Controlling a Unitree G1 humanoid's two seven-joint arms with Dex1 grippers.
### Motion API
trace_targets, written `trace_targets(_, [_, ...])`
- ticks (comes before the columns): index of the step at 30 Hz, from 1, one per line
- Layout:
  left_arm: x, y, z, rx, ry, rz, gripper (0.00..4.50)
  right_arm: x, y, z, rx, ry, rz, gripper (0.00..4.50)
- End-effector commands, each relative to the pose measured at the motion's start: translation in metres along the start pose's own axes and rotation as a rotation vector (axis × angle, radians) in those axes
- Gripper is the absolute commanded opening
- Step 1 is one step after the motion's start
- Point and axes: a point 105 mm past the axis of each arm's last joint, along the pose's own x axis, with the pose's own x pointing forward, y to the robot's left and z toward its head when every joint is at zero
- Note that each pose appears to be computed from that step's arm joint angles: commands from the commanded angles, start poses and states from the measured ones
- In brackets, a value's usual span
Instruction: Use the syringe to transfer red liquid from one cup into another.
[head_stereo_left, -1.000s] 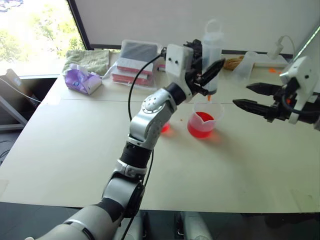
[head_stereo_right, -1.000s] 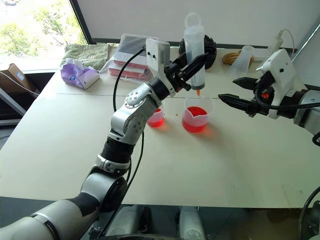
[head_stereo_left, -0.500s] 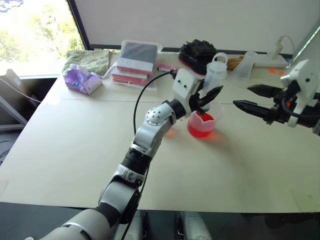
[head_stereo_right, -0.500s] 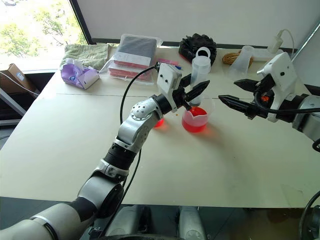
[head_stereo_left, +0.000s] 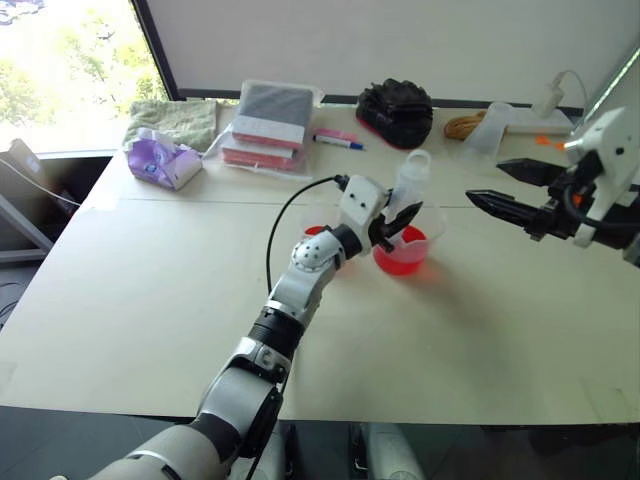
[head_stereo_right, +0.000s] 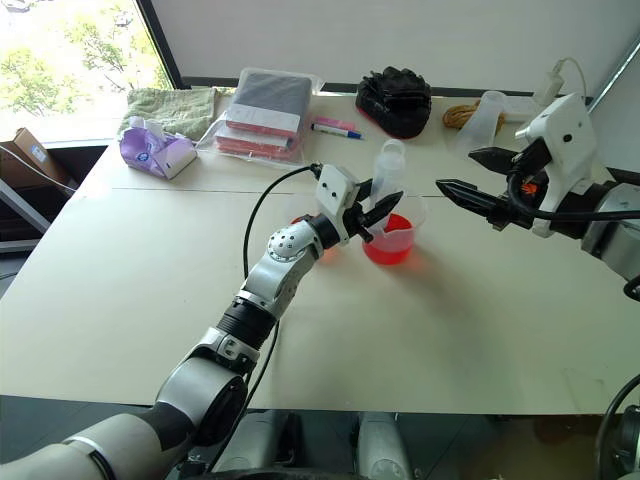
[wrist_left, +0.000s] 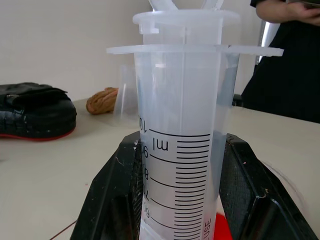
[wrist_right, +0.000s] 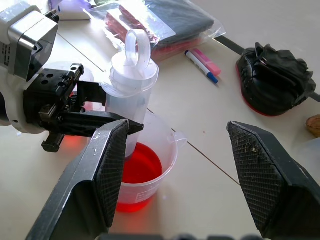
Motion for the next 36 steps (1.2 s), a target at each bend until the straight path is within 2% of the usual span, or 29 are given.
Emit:
trace_targets(1, [0.007, -0.004, 0.018, 0.031, -0.067, -0.007, 1.53, 0.000, 0.003, 0.018, -0.009, -0.061, -0.007, 3.28])
trace_targets(12, [0.007, -0.005, 0.018, 0.043, -0.074, -0.007, 1.53, 0.034, 0.028, 0.020, 0.179, -0.084, -0.038, 3.28])
trace_targets(22, [0.008, -0.006, 0.018, 0.044, -0.081, -0.005, 1.53, 0.051, 0.018, 0.022, 0.275, -0.131, -0.210, 3.28])
trace_targets(28, [0.009, -0.008, 0.019, 0.038, -0.082, -0.008, 1.53, 0.059, 0.019, 0.015, 0.301, -0.108, -0.266, 3.28])
trace_targets(31, [0.009, -0.008, 0.019, 0.038, -0.083, -0.008, 1.53, 0.065, 0.025, 0.015, 0.321, -0.114, -0.277, 2.40])
trace_targets(35, [0.009, -0.009, 0.018, 0.041, -0.085, -0.012, 1.53, 0.072, 0.037, 0.019, 0.360, -0.146, -0.284, 0.37])
trace_targets(36, [0.009, -0.009, 0.018, 0.041, -0.085, -0.012, 1.53, 0.072, 0.037, 0.020, 0.369, -0.151, -0.292, 0.10])
